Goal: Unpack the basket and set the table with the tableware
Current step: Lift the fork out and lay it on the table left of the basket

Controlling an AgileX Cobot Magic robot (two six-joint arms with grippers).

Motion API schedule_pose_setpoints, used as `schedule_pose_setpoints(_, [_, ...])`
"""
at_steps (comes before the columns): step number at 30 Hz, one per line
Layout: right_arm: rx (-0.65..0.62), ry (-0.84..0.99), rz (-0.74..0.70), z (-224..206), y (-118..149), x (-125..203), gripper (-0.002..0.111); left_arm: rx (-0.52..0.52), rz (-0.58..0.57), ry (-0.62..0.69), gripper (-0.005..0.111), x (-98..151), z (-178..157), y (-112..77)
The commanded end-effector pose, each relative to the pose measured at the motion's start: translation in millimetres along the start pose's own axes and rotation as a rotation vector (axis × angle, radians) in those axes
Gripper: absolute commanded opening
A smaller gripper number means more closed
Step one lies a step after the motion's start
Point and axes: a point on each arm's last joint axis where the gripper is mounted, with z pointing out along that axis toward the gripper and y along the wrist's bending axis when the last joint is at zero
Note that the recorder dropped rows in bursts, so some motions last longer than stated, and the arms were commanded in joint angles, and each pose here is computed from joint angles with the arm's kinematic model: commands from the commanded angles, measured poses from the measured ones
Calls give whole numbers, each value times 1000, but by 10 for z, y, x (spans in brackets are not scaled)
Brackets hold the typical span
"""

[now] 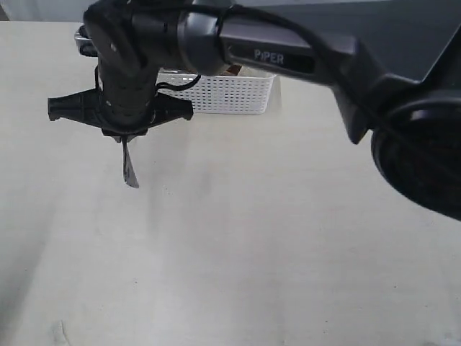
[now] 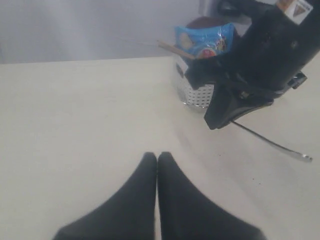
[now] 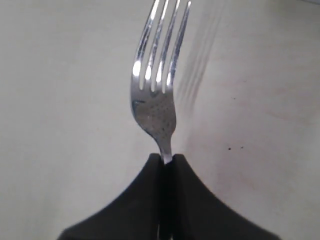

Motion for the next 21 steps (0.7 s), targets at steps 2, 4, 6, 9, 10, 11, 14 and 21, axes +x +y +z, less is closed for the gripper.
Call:
schedule_pose_setpoints(2, [139, -129, 64, 144, 61, 120, -1, 4, 5, -2, 0, 8, 1, -1])
schedule_pose_setpoints(4, [163, -145, 70, 203, 86, 171, -1, 4, 5, -2, 0, 8, 1, -1])
schedule_pose_setpoints(6, [174, -142, 76, 276, 100, 219, -1, 4, 5, -2, 0, 8, 1, -1])
schedule_pose_setpoints(9, [186, -130, 91, 381, 100, 275, -1, 4, 5, -2, 0, 8, 1, -1])
schedule_pose_setpoints(10, [188, -128, 95, 405, 97, 282, -1, 4, 5, -2, 0, 8, 1, -1])
schedule_pose_setpoints(11, [193, -125, 99, 433, 90, 292, -1, 4, 5, -2, 0, 8, 1, -1])
schedule_pose_setpoints(14, [197, -120, 104, 480, 81, 309, -1, 4, 5, -2, 0, 8, 1, -1])
schedule_pose_setpoints(21, [143, -136, 96, 569, 121, 312, 0, 4, 5, -2, 0, 8, 1, -1])
